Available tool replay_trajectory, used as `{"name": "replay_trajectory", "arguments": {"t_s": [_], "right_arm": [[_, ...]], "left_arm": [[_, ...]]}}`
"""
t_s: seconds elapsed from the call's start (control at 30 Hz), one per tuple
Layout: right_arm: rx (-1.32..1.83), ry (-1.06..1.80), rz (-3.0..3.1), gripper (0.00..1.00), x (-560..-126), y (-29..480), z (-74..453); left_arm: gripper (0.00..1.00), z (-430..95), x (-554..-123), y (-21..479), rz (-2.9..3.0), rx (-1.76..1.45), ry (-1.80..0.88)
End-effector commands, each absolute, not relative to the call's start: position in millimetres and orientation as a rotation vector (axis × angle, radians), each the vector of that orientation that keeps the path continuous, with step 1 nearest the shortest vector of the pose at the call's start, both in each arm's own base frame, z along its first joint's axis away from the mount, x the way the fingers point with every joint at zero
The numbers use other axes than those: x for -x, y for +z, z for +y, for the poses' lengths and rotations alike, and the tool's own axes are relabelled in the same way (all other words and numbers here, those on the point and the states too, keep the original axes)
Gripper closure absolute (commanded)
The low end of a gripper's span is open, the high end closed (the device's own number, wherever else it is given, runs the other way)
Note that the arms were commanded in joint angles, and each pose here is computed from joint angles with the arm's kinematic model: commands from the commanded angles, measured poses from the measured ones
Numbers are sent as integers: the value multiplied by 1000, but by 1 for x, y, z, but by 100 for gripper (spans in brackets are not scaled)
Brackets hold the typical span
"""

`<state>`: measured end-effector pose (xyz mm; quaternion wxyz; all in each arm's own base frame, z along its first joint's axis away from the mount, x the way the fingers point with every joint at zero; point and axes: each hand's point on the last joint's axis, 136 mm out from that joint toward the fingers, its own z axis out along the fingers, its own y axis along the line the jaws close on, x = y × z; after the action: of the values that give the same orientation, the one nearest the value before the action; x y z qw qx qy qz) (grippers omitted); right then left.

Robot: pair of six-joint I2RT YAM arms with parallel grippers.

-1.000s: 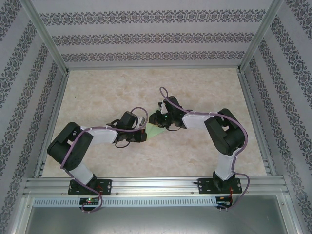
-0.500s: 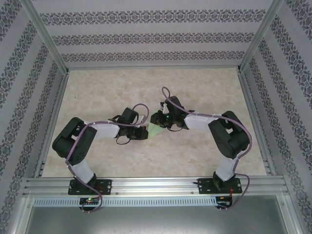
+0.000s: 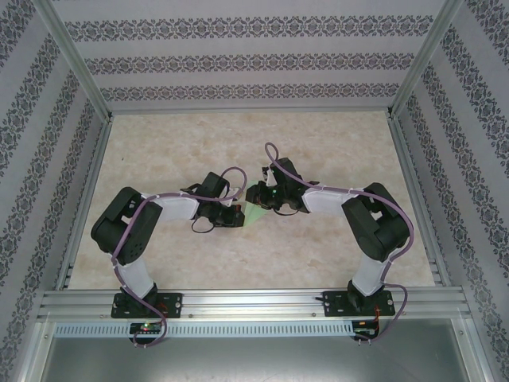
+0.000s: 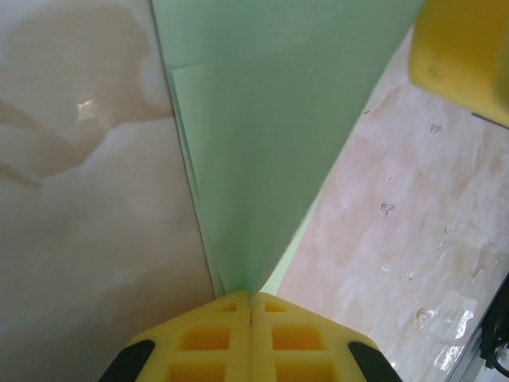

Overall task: Fold a paper plane with a square sheet of paper (pick it up from the middle)
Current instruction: Fourth fold the wing at the center of the table.

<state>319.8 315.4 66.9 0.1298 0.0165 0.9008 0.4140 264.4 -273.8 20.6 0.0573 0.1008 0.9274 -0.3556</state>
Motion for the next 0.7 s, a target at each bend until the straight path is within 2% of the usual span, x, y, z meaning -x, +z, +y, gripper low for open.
{"name": "replay_trajectory", "arguments": {"t_s": [0.0,0.23,0.47,0.67], "right_arm": [[-52,1213,2599,75,-326,67,321],[-103,1165,2615,80,-336,54,313],[-130,1127,2631,81,-339,48,305],[-136,1125,2639,81,-338,46,304]], "left_arm": [[98,-274,-265,24,2819,-319,-1113],[96,-274,-267,27,2809,-321,-1112],[87,-269,-267,26,2812,-313,-1071],[84,-268,-263,25,2813,-322,-1068]]}}
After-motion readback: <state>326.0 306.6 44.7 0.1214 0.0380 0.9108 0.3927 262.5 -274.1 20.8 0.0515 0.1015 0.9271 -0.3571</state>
